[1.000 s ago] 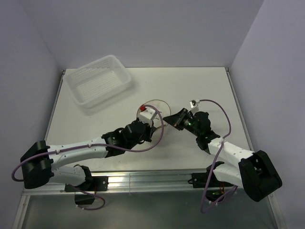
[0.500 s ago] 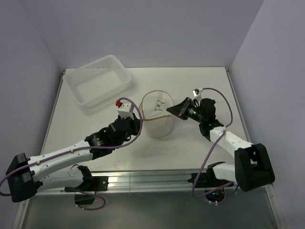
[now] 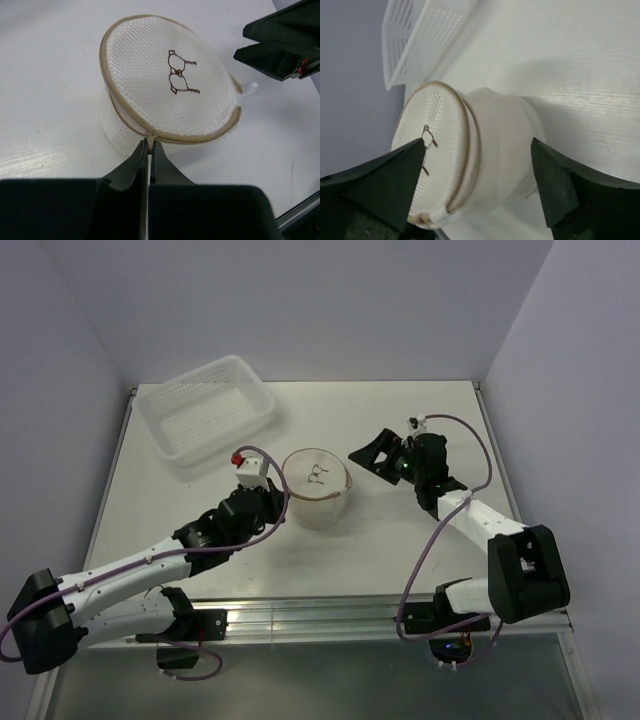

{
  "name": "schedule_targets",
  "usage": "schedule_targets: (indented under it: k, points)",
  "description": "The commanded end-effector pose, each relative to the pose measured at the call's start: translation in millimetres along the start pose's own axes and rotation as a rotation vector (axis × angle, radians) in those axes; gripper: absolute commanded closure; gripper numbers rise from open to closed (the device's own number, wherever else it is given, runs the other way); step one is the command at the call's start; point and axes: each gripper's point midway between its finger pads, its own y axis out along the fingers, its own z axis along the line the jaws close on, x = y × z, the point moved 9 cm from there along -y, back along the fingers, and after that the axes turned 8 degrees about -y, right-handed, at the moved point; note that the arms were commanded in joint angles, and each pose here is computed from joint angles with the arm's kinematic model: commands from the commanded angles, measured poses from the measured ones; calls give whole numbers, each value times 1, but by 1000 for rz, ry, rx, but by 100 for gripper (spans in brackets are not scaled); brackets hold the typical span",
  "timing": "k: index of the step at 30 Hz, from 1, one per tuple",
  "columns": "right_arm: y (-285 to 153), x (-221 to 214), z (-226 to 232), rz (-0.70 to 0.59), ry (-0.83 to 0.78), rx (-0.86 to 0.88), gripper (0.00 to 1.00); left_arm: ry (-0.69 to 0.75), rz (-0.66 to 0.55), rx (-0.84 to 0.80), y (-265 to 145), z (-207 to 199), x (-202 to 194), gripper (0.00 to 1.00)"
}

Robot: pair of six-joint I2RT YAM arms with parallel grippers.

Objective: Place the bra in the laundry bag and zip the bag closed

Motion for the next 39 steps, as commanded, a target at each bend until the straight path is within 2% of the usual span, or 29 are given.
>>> schedule_targets:
  k: [1,5,11,14,17,19,20,28,29,30,31,34,38,39]
  points:
    - [-13,18,16,-162,-111,-111,4,-34,-20,-25,-1,-11,-3,100]
    - [-35,-3,22,-210,-101,-124,2,-140,-25,-75,1,-27,-11,100]
    - [-53,-82,32,-109,-14,-36,2,-233,-38,-142,5,-51,-24,100]
    - [-59,-102,44,-99,28,3,2,-266,-54,-170,5,-63,-26,100]
    - [-64,-102,53,-114,47,56,4,-278,-57,-192,6,-71,-29,100]
    - [-64,-98,59,-120,38,78,8,-272,-37,-199,8,-72,-34,100]
    - [-63,-95,63,-123,34,86,13,-268,-29,-204,9,-73,-36,100]
    - [-44,-98,66,-99,64,98,30,-250,-26,-213,5,-73,-38,100]
    - [-43,-96,69,-106,61,109,42,-241,-23,-207,5,-72,-38,100]
    - [-42,-95,71,-107,59,117,48,-239,-24,-205,4,-71,-38,100]
    - [-41,-94,72,-105,56,119,49,-237,-21,-204,4,-71,-38,100]
    - [-39,-89,78,-103,36,134,49,-231,-14,-203,3,-69,-39,100]
    - [-42,-88,81,-112,26,149,29,-233,-2,-195,2,-66,-43,100]
    - [-44,-87,82,-117,23,154,26,-232,0,-193,3,-66,-44,100]
